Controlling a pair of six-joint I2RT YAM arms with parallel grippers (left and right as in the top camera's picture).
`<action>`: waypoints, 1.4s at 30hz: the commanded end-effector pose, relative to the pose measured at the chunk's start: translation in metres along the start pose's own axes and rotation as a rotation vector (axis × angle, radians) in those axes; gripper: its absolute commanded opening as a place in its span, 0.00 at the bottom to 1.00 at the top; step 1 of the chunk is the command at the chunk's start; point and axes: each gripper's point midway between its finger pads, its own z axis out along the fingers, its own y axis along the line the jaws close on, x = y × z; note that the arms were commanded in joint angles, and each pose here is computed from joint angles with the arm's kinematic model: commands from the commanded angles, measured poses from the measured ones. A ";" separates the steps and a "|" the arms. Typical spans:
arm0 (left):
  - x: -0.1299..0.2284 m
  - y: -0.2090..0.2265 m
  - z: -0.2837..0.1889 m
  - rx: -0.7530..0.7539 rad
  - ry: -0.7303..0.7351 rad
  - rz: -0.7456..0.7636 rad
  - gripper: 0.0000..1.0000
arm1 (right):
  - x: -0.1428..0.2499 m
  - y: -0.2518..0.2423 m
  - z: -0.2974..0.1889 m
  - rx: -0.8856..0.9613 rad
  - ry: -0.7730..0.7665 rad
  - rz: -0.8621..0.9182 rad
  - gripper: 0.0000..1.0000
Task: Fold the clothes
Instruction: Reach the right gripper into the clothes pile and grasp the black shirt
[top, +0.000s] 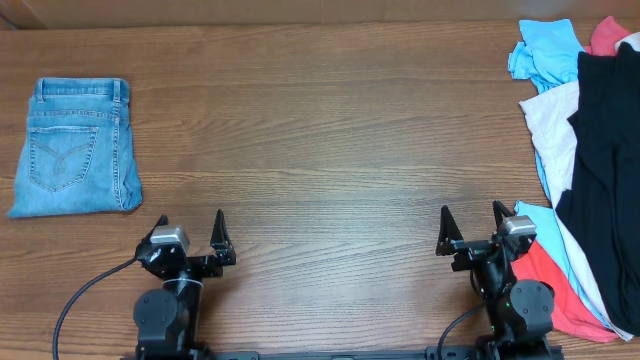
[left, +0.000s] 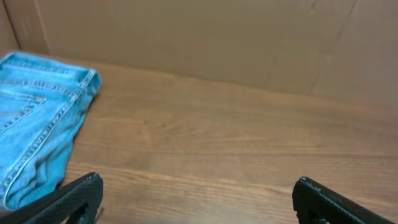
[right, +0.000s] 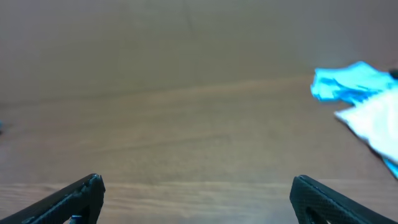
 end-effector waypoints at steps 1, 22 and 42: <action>-0.026 -0.006 -0.011 0.012 -0.009 -0.018 1.00 | -0.031 -0.006 -0.006 0.065 -0.036 0.026 1.00; -0.100 -0.018 0.028 -0.067 0.344 -0.018 1.00 | -0.112 -0.009 0.041 0.217 0.358 0.015 1.00; -0.125 -0.029 0.031 -0.046 0.451 -0.023 1.00 | -0.098 -0.255 0.008 0.849 0.601 0.428 1.00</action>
